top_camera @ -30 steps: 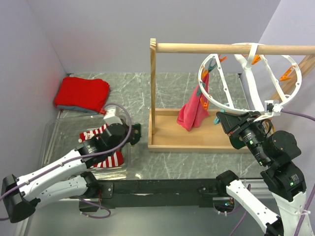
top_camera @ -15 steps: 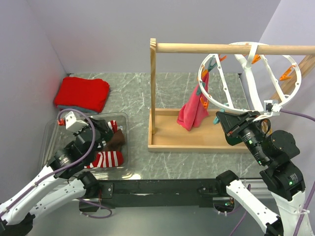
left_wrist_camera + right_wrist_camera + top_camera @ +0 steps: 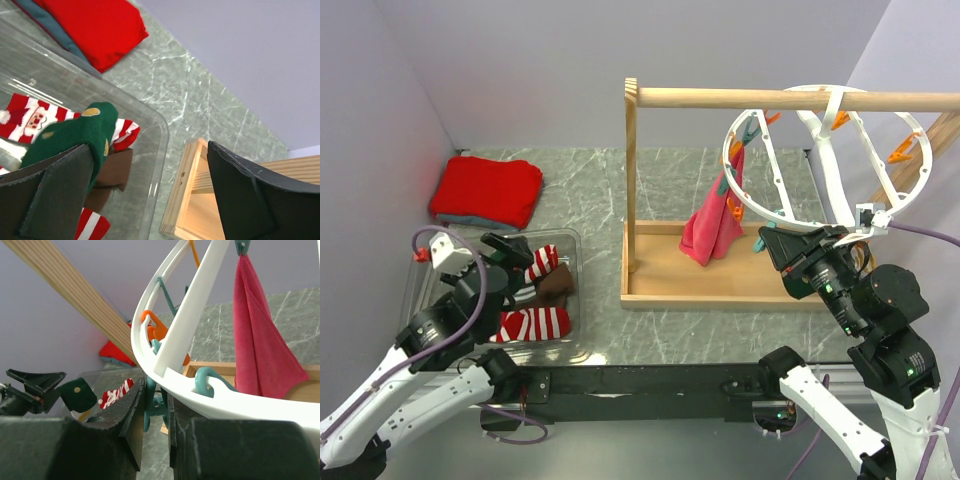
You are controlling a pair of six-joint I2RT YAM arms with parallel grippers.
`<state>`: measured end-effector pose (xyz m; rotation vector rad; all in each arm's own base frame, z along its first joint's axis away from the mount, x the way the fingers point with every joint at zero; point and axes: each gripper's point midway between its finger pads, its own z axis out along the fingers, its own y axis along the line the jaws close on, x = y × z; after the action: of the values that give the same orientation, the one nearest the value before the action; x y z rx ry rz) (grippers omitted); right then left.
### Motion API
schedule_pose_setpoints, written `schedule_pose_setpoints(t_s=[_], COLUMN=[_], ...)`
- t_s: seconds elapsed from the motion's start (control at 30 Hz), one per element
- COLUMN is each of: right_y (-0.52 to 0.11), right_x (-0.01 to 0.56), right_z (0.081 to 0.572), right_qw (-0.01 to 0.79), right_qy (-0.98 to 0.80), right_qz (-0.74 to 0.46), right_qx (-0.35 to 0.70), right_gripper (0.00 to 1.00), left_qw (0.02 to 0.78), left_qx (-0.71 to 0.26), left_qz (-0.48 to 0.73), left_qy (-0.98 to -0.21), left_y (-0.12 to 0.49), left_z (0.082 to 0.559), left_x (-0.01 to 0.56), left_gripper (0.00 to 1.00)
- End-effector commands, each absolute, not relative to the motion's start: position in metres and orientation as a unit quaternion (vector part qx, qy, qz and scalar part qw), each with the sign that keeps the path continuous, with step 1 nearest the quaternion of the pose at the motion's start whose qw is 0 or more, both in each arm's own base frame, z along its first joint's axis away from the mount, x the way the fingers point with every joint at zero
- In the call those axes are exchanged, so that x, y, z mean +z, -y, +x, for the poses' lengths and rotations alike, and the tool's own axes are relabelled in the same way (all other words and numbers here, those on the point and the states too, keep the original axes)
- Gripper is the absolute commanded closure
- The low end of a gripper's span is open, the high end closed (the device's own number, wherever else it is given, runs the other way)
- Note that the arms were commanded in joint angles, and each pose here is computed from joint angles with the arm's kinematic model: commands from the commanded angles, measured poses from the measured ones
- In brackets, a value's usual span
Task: Remove the socks clipped to the hanger
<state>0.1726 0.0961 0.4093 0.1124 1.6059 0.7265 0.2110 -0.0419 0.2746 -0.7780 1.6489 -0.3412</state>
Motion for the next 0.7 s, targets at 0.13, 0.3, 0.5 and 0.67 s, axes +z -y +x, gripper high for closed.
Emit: schedule_pose_setpoints(t_s=[0.13, 0.3, 0.5, 0.67], right_y=[-0.103, -0.103, -0.103, -0.104], right_x=[0.410, 0.410, 0.405, 0.405], right_z=[0.172, 0.171, 0.171, 0.173], right_qw=[0.622, 0.623, 0.619, 0.616], right_qy=[-0.711, -0.710, -0.713, -0.717], right_qz=[0.035, 0.035, 0.038, 0.037], right_qx=[0.325, 0.326, 0.326, 0.325], right_gripper=[1.00, 1.00, 1.00, 1.00], left_qw=[0.514, 0.485, 0.499, 0.522], left_qx=[-0.043, 0.021, -0.030, -0.212], left_qz=[-0.333, -0.349, -0.352, -0.252], left_qy=[-0.790, -0.802, -0.792, -0.787], left_y=[0.052, 0.051, 0.057, 0.111], left_z=[0.210, 0.212, 0.214, 0.219], left_x=[0.211, 0.216, 0.233, 0.257], left_gripper=[0.04, 0.04, 0.04, 0.03])
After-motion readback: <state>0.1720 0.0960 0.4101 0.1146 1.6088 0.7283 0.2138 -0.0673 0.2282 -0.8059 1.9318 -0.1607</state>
